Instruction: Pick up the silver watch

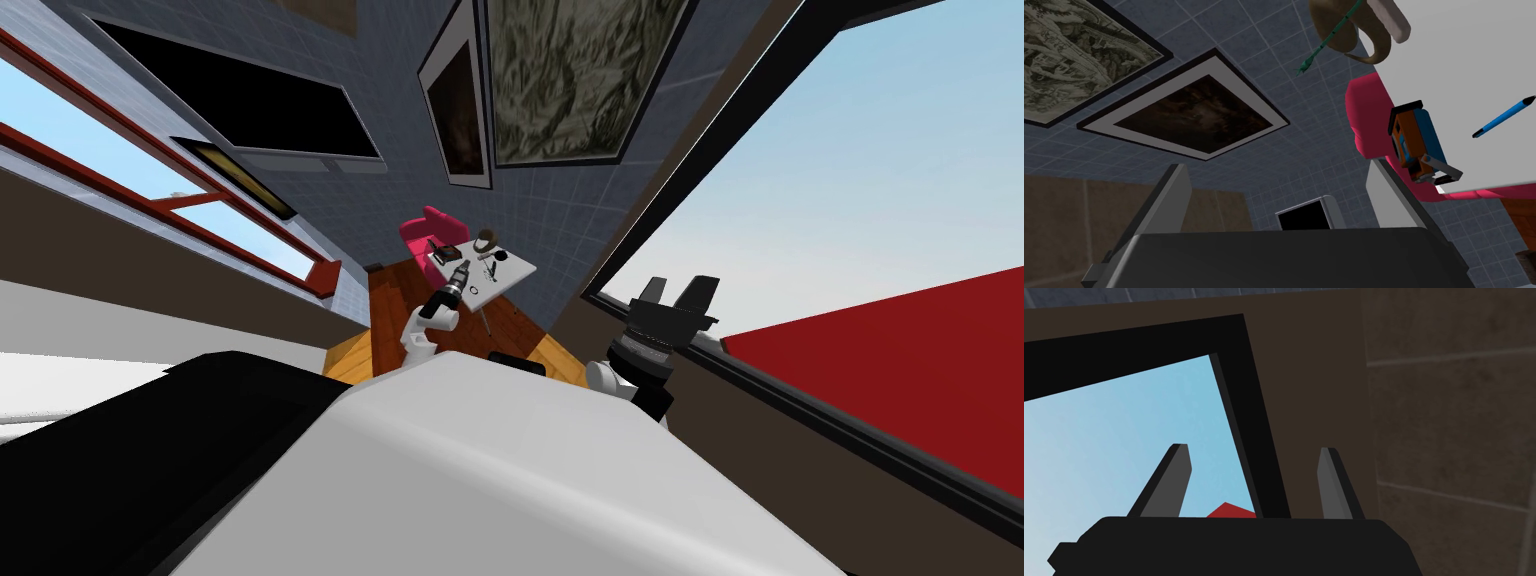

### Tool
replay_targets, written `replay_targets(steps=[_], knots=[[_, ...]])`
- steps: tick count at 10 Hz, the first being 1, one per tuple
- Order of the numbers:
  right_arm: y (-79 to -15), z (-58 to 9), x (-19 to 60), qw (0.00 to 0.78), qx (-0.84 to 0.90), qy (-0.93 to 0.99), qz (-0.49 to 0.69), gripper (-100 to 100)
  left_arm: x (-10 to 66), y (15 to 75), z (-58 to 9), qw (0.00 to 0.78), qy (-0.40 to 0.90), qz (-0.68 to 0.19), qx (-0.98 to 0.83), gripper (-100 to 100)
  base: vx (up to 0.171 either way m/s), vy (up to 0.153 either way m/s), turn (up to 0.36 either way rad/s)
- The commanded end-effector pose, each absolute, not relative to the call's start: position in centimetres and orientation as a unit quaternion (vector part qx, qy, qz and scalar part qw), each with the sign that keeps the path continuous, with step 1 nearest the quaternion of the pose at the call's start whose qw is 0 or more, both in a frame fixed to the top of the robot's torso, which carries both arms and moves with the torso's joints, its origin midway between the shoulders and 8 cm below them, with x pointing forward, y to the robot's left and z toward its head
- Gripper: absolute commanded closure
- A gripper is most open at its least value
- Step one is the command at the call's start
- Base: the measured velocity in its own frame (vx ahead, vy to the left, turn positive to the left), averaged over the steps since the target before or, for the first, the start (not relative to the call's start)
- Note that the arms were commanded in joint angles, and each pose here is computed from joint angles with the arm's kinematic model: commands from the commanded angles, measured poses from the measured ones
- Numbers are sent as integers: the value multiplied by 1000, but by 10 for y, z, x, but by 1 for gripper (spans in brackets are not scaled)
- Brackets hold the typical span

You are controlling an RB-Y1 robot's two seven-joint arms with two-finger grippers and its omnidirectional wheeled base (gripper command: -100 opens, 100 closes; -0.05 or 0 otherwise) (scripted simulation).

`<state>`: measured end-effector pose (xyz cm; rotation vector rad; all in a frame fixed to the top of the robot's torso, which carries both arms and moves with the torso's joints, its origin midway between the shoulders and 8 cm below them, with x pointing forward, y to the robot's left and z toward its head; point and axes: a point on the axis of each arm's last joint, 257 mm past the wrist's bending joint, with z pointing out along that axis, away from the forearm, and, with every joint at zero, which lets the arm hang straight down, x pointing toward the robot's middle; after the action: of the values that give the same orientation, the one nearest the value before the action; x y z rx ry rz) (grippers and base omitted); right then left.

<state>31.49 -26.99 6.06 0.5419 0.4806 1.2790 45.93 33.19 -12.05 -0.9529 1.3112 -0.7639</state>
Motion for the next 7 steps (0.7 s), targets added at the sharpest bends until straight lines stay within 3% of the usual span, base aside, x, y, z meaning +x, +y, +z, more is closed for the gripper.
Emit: replay_targets(steps=[1, 7], knots=[[-270, 61, 315, 742, 247, 219, 583, 0, 458, 338, -133, 613, 587, -316, -424, -100, 24, -55, 24], [-270, 61, 315, 742, 247, 219, 583, 0, 458, 365, -184, 570, 644, -244, -448, -100, 23, -61, 17]])
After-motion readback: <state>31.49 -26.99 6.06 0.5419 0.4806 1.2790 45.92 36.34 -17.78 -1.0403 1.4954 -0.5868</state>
